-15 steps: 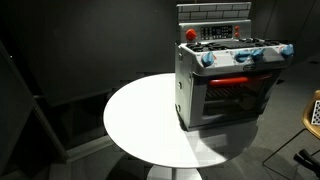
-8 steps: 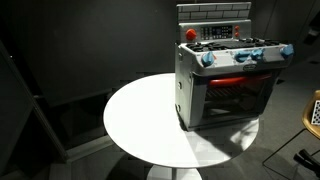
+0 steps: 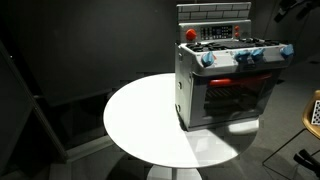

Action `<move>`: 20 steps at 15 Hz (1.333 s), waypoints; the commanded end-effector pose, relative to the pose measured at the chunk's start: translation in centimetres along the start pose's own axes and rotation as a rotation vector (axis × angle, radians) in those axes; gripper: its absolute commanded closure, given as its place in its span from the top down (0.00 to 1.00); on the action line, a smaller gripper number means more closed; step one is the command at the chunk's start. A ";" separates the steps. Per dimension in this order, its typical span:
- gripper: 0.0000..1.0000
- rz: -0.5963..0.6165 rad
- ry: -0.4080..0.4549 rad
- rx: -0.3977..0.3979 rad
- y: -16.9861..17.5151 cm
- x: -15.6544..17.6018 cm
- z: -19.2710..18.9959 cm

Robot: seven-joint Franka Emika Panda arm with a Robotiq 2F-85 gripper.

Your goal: Press the top right orange button on the stove

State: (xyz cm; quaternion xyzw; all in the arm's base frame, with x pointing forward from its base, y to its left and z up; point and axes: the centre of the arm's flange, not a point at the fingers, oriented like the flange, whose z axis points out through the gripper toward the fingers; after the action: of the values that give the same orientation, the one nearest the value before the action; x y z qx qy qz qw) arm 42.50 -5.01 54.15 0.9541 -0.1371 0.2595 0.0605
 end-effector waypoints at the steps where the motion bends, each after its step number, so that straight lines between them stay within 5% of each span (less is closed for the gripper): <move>1: 1.00 0.049 0.059 -0.054 0.3 3.8 1.7; 12: 1.00 0.140 0.089 -0.132 0.5 9.1 6.1; 20: 1.00 0.160 0.045 -0.111 -0.2 11.6 9.0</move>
State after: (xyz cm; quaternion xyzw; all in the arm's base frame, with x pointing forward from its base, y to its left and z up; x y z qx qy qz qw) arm 54.48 -9.11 51.98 0.9292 -0.2154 0.2843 0.0973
